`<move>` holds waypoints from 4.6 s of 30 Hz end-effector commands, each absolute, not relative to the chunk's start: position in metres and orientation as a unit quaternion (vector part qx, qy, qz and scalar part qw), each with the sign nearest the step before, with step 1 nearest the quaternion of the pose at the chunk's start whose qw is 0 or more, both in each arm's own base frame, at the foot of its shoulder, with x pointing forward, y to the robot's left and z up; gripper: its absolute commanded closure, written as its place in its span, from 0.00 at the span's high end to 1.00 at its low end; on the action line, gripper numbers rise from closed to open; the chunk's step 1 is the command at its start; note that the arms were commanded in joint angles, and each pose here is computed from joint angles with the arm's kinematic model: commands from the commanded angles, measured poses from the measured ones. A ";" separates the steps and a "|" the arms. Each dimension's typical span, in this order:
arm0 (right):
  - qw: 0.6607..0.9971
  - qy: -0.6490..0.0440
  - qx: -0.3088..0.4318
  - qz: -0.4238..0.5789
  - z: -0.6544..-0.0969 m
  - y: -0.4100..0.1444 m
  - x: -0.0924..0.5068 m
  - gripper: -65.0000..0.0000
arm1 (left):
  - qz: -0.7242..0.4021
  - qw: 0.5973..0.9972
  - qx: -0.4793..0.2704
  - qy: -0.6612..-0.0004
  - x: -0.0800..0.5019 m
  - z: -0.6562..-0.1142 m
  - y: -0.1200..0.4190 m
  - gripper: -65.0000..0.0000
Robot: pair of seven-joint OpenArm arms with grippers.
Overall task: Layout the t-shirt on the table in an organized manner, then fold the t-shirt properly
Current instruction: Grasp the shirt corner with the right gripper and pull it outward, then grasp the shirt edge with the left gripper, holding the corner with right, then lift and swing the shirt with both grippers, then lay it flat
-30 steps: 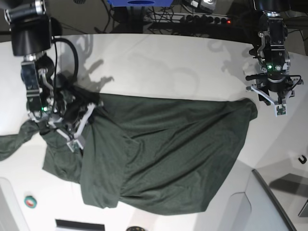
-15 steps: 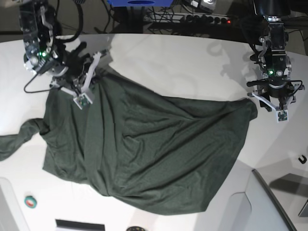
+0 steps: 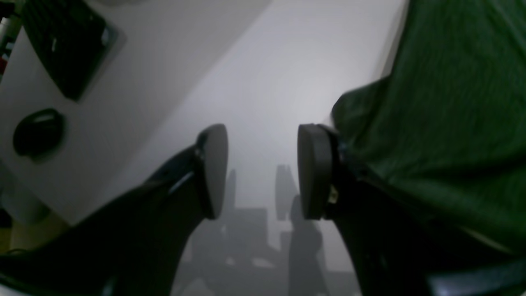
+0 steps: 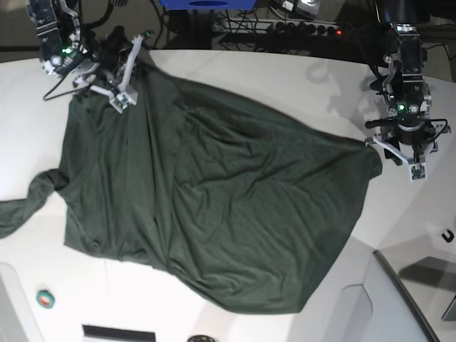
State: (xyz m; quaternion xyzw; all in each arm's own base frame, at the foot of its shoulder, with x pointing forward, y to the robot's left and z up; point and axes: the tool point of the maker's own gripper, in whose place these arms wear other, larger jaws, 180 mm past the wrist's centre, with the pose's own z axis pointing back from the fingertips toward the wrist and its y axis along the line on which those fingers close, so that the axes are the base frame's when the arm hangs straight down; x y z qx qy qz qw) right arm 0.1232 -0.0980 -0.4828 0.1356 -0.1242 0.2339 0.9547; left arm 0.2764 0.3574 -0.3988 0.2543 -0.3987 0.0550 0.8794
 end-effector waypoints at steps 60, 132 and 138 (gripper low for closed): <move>0.966 -0.249 0.056 -0.042 -0.439 -0.204 0.176 0.54 | 0.295 0.871 -0.004 -0.393 0.299 -0.442 0.345 0.92; 0.973 -0.231 0.002 -0.015 -0.377 -0.265 0.134 0.01 | 0.127 0.844 0.019 -0.520 0.257 -0.307 0.339 0.00; 0.974 -0.227 -0.013 0.001 -0.372 -0.275 0.135 0.01 | 0.113 0.840 0.021 -0.530 0.256 -0.294 0.334 0.00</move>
